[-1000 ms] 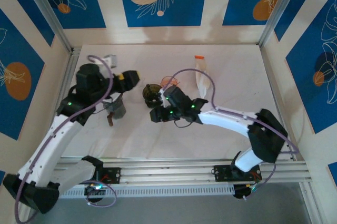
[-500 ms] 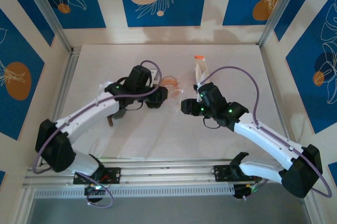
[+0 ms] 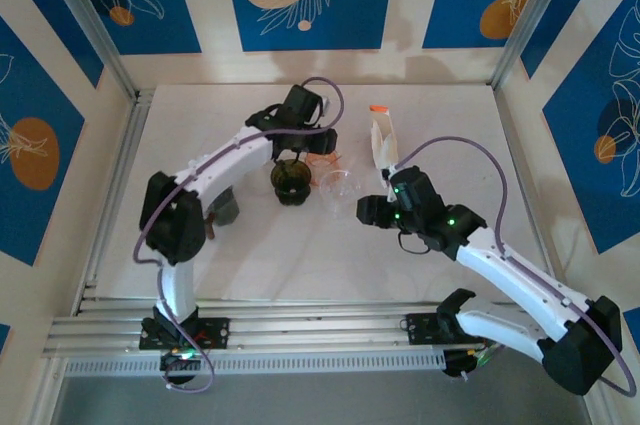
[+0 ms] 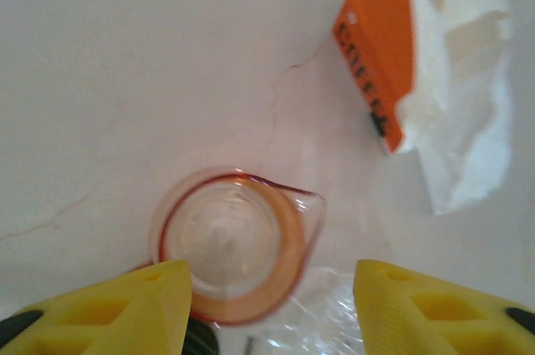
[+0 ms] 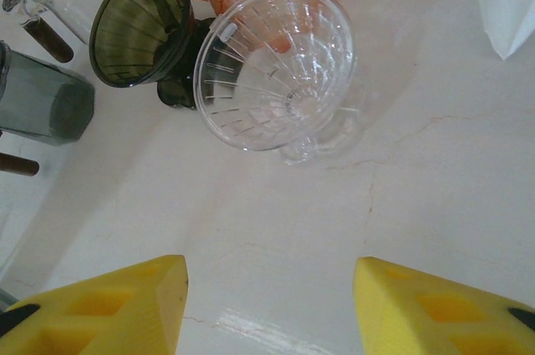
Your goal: Place the coffee filter in the dripper
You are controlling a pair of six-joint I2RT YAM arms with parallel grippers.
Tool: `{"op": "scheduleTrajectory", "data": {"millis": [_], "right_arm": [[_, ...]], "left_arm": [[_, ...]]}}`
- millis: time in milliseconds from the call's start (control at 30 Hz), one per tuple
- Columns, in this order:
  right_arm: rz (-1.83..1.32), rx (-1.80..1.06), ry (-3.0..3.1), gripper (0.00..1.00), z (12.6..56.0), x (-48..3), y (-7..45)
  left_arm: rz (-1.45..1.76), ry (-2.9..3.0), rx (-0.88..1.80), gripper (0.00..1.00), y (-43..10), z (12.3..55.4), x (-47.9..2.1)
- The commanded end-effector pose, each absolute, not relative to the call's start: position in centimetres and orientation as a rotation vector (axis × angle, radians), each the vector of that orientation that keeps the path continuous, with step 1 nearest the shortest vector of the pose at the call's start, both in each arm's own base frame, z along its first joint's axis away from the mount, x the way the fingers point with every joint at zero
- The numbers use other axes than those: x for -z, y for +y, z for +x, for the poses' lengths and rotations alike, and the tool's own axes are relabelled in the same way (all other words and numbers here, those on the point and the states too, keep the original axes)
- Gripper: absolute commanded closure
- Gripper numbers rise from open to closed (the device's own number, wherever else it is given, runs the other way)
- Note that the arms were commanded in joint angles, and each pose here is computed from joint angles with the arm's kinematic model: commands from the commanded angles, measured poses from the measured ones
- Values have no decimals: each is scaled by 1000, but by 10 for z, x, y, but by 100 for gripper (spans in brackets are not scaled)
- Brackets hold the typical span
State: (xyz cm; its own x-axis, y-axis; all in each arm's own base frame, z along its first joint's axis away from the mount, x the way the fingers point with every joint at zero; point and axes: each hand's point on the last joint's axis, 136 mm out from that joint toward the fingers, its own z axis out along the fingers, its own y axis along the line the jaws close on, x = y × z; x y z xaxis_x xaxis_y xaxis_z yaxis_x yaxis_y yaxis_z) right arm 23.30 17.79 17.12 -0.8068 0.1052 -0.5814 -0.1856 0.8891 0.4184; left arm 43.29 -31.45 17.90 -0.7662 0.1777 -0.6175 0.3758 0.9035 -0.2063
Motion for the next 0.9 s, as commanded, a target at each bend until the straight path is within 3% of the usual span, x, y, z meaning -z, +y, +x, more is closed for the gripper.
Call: {"op": "scheduleTrajectory", "data": {"millis": [0, 200, 867], "right_arm": [[-49, -611, 2444, 44, 225, -167, 168], [-16, -620, 2426, 44, 222, -170, 157], [26, -653, 2421, 44, 226, -168, 154]], "left_arm": [[405, 2521, 322, 49, -296, 446, -162], [423, 2594, 260, 52, -289, 452, -135], [432, 2673, 245, 84, -292, 451, -98]]}}
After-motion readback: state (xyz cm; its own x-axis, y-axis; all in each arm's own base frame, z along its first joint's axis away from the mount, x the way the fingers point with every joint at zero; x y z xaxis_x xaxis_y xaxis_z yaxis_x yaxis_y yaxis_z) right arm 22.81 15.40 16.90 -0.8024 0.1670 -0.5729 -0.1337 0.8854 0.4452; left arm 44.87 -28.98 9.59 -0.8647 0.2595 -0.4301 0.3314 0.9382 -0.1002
